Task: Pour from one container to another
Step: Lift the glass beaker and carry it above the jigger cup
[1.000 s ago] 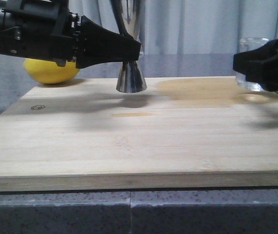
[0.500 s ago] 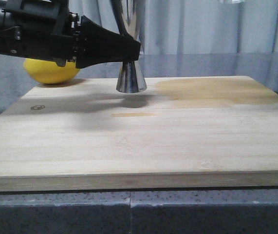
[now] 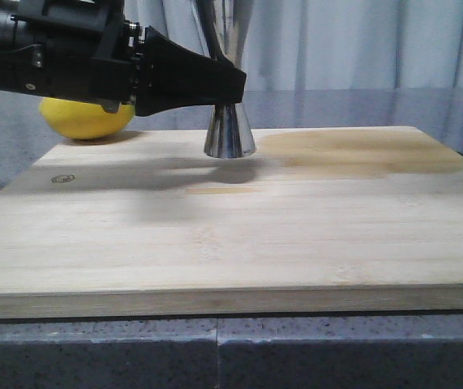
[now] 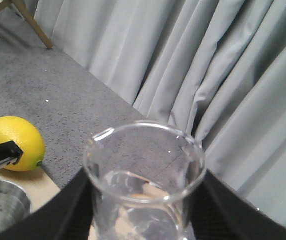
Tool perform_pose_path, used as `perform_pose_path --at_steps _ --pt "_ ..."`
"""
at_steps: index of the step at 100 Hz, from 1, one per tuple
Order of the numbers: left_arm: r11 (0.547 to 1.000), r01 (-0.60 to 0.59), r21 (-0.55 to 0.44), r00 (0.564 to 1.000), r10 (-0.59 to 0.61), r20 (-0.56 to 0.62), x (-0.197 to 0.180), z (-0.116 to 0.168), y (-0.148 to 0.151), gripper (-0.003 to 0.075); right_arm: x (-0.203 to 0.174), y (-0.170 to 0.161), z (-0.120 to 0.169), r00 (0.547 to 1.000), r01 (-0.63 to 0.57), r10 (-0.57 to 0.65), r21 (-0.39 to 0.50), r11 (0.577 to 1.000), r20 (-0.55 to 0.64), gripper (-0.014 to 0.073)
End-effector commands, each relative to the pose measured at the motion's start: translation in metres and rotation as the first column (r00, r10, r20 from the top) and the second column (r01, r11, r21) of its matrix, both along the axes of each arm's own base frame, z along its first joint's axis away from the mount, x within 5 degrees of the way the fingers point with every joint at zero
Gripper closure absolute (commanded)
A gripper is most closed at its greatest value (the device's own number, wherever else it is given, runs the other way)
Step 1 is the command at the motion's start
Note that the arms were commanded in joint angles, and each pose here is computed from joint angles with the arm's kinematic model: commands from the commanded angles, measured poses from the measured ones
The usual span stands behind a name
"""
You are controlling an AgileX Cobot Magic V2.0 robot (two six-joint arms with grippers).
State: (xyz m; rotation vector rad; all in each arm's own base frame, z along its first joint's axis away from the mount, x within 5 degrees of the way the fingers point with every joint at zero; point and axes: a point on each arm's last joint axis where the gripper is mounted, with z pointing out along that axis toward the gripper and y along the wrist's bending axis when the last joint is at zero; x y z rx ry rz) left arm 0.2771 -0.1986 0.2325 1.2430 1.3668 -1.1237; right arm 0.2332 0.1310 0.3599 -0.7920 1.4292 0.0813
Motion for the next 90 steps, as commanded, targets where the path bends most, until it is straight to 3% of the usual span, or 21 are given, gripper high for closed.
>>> perform_pose_path --at_steps 1,47,90 --pt "0.987 0.068 -0.146 0.997 -0.063 0.037 -0.009 0.031 -0.005 0.0713 -0.009 0.003 0.024 0.994 -0.043 0.039 0.039 0.998 0.1 0.0399" --pt "0.985 0.098 -0.145 0.995 -0.094 0.036 -0.015 0.031 -0.013 0.0713 -0.016 0.014 0.014 0.995 -0.068 0.075 -0.113 0.991 0.064 0.0399" --pt "0.983 0.113 -0.145 0.993 -0.108 0.036 -0.018 0.031 -0.017 0.0713 -0.018 0.017 0.013 0.992 -0.081 0.096 -0.167 0.983 0.081 0.0399"
